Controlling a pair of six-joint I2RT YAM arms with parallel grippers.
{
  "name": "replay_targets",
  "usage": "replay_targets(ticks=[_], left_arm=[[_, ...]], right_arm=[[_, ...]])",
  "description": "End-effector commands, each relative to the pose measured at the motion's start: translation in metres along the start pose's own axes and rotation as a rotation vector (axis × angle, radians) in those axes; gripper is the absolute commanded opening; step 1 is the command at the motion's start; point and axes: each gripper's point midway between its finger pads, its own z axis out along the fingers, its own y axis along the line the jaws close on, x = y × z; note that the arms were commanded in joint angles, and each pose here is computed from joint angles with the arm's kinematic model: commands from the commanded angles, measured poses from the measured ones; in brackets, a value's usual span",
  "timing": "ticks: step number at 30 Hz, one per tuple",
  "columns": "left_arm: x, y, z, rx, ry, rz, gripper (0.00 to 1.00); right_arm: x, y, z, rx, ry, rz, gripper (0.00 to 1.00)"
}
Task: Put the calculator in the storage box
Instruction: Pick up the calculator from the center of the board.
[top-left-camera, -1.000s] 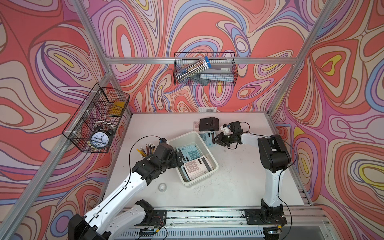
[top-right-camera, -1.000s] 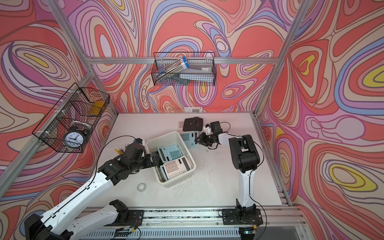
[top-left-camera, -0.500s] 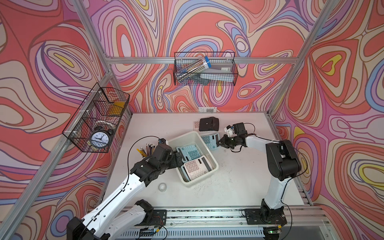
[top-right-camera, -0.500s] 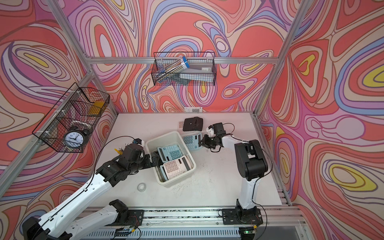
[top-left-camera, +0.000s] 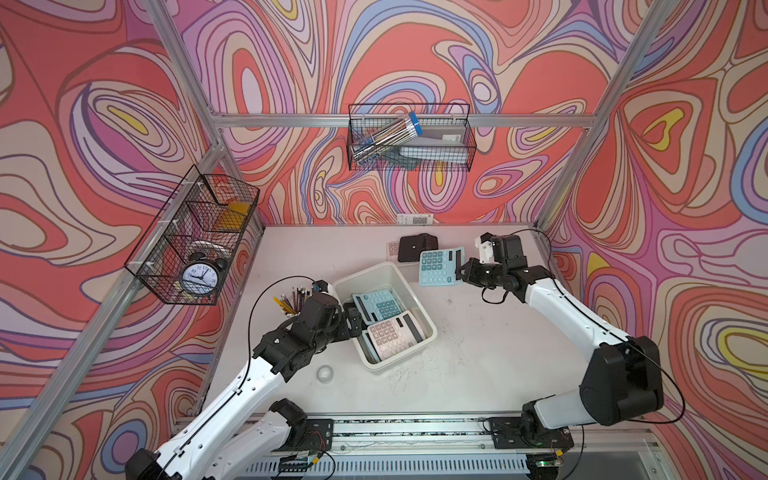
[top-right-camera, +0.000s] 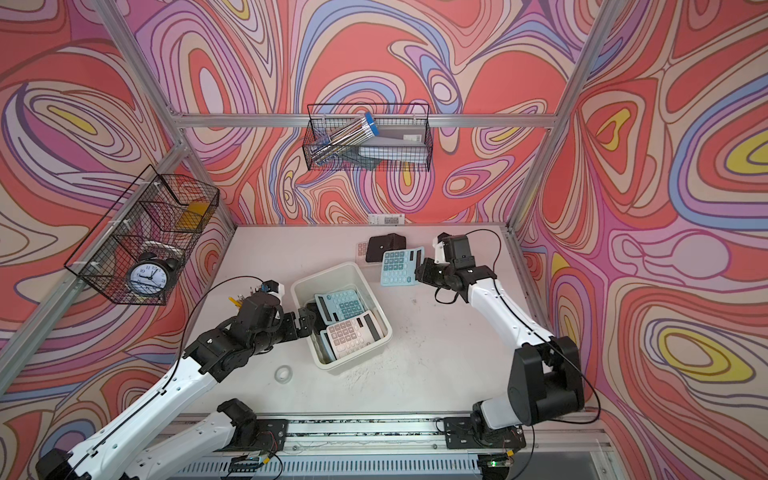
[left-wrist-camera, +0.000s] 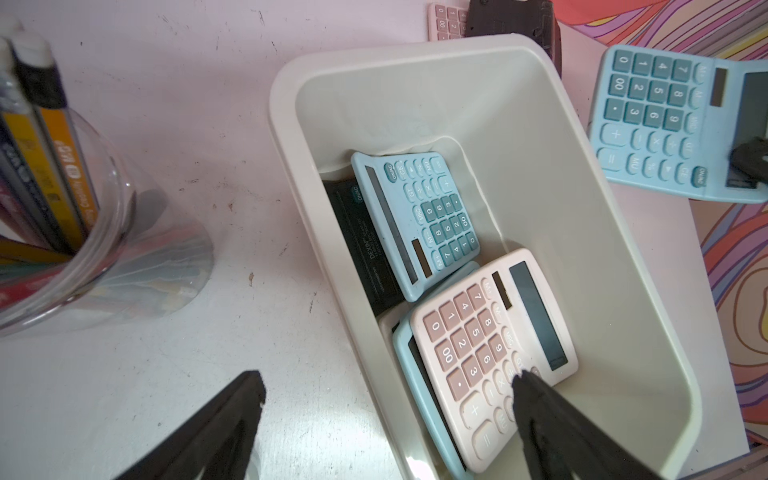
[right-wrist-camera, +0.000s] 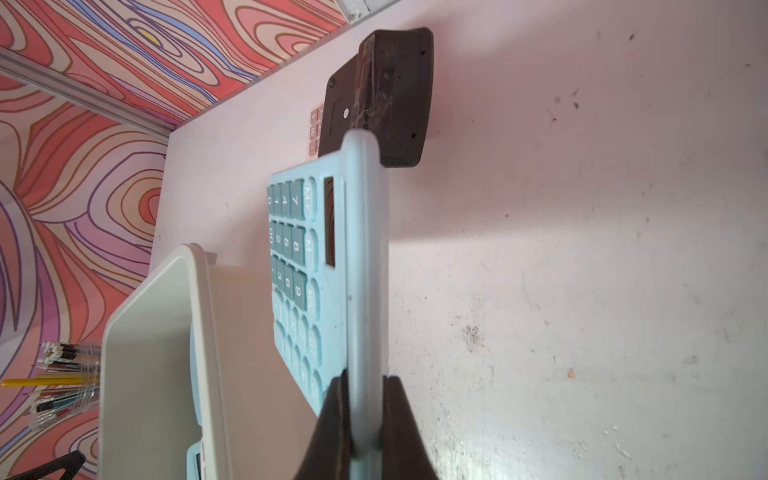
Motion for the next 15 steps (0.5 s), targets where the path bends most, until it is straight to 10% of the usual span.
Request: replay_targets(ticks=[1,15], left_arm=[[0.004,0.009,-0.002,-0.029,-0.001,0.011,0.99],[-0.001,0.013,-0.007,-0.019,-0.063,0.007,0.99]], right_arm=[[-0.01,0.014,-0.027,-0.014,-0.046,-0.036,0.0],[0.004,0.107,-0.051,-0.294,0.031,-0.144,0.0]])
